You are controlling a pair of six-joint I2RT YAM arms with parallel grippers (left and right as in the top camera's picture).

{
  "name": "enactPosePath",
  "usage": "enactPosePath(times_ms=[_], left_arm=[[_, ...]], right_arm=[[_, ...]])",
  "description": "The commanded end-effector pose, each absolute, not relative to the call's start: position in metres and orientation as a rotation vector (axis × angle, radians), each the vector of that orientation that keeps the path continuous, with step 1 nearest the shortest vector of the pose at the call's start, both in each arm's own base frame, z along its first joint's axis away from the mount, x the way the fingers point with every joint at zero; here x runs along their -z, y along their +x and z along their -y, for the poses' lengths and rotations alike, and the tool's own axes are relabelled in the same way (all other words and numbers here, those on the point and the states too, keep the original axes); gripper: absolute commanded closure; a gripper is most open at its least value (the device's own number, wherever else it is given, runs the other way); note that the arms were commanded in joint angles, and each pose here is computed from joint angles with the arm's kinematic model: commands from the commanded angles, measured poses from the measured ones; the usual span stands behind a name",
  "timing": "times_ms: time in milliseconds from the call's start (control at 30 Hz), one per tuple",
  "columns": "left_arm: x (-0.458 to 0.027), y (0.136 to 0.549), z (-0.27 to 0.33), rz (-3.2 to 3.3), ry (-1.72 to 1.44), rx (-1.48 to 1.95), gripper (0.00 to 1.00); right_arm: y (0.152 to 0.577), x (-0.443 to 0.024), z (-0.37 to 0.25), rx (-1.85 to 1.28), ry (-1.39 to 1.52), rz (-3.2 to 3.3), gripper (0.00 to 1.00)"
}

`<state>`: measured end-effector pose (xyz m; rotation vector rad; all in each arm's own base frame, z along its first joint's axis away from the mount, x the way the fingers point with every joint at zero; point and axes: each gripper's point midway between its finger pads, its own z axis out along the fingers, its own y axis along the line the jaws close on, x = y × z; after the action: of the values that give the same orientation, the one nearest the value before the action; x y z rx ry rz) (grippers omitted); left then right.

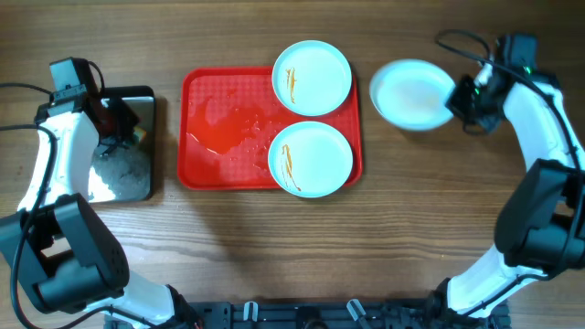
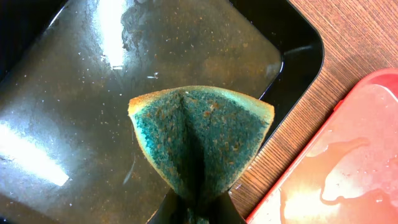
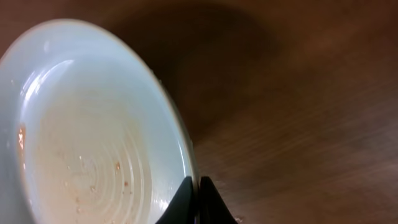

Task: Clean dirty plates on tray and stack at the side
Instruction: 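Grasp the lower plate rim with the right gripper and tilt it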

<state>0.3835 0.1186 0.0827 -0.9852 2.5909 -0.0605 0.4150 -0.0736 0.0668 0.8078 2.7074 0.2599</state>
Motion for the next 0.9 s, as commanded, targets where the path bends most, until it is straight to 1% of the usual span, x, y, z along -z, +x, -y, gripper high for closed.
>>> enactPosePath(times_ms=[0, 67, 167, 200, 233, 300, 367, 433, 467, 500, 600, 667, 700, 867], left_arm=[[-0.08, 0.382, -0.121, -2.598, -0.985, 0.041, 0.96], [-0.079, 0.381, -0.12, -2.6, -0.986, 0.041, 0.96], [-0.079, 0.381, -0.121, -2.601, -0.987, 0.04, 0.96], [-0.079, 0.381, -0.121, -2.601, -0.986, 0.04, 0.96], [-0.079, 0.381, -0.12, -2.602, -0.987, 0.041, 0.96], [-0.079, 0.38, -0.12, -2.605, -0.988, 0.04, 0.96], [-0.079, 0.38, -0.12, -2.606, -0.988, 0.04, 0.96], [-0.078, 0.378, -0.119, -2.613, -0.99, 0.04, 0.96], [-0.078, 0.377, -0.119, -2.616, -0.992, 0.039, 0.96], [-0.078, 0.378, -0.119, -2.615, -0.991, 0.04, 0.96], [-0.078, 0.378, -0.119, -2.615, -0.992, 0.039, 0.96], [-0.078, 0.378, -0.119, -2.615, -0.992, 0.039, 0.96], [-0.078, 0.377, -0.119, -2.616, -0.992, 0.039, 0.96], [-0.078, 0.376, -0.119, -2.622, -0.994, 0.039, 0.96]], right_arm=[[0.39, -0.035, 0.076, -0.299, 0.931, -2.711, 0.96], [0.379, -0.018, 0.081, -0.252, 1.01, -2.7, 0.96], [0.372, -0.003, 0.079, -0.248, 1.007, -2.7, 0.95], [0.369, -0.003, 0.079, -0.242, 1.007, -2.714, 0.83], [0.37, -0.009, 0.075, -0.275, 1.02, -2.717, 0.8], [0.383, -0.033, 0.066, -0.365, 0.954, -2.726, 0.78], [0.399, -0.066, 0.052, -0.465, 0.848, -2.722, 0.74], [0.415, -0.107, 0.019, -0.589, 0.628, -2.704, 0.6], [0.419, -0.121, -0.003, -0.628, 0.533, -2.697, 0.47], [0.42, -0.126, -0.019, -0.643, 0.474, -2.701, 0.42], [0.412, -0.119, -0.074, -0.663, 0.339, -2.775, 0.41], [0.396, -0.099, -0.104, -0.622, 0.328, -2.869, 0.46], [0.385, -0.086, -0.117, -0.588, 0.322, -2.932, 0.45], [0.346, -0.047, -0.138, -0.523, 0.282, -3.138, 0.53]])
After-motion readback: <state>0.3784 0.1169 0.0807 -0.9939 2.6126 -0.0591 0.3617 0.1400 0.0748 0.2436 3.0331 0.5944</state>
